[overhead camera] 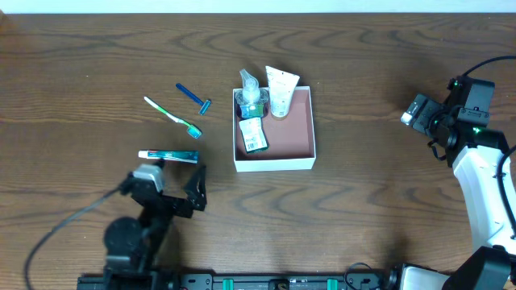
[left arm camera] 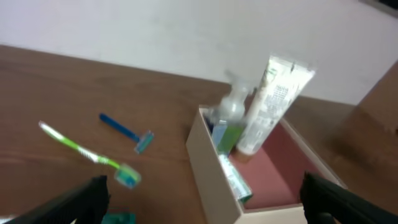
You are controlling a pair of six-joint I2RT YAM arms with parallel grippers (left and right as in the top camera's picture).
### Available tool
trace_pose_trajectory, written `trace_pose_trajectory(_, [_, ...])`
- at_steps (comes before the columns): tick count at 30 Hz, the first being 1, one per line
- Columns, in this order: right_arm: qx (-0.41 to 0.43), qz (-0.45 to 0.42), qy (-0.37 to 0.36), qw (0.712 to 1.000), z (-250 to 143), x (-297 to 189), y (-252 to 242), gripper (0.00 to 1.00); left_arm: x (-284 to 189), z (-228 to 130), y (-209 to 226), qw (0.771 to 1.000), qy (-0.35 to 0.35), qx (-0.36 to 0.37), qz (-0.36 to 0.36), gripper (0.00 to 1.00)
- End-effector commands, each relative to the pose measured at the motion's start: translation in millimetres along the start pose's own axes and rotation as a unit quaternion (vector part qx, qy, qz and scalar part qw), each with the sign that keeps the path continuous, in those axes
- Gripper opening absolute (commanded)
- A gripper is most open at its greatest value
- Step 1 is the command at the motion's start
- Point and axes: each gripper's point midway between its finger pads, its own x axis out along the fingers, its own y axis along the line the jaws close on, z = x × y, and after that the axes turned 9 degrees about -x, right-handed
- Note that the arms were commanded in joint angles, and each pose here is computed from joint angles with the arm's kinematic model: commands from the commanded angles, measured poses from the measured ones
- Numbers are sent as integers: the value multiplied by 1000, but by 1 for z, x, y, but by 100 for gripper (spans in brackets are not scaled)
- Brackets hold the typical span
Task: Pack container
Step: 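Reach the left gripper toward the Colgate toothpaste tube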
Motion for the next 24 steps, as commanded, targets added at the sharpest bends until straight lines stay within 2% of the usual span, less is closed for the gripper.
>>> trace_pose_trajectory(1, [-1,-6,-14,1000,9,-7,-4,99,-1,49,-14,1000,-5,17,25,98])
trace_pose_trajectory(6, [-1,-6,-14,1000,9,-7,-4,99,30,71,-7,990,100,-1,98,98])
trace_pose_trajectory(12, [-1,-6,-14,1000,9,-7,-4,99,77,58,14,951,263,-1,162,98])
trace_pose_trajectory(21, [-1,-6,-14,1000,9,-7,-4,99,117,-10,60,900,380,-33,212,98])
trace_pose_trajectory(24, [-1,-6,-14,1000,9,-7,-4,99,118,-19,83,881,373,-116,269,98])
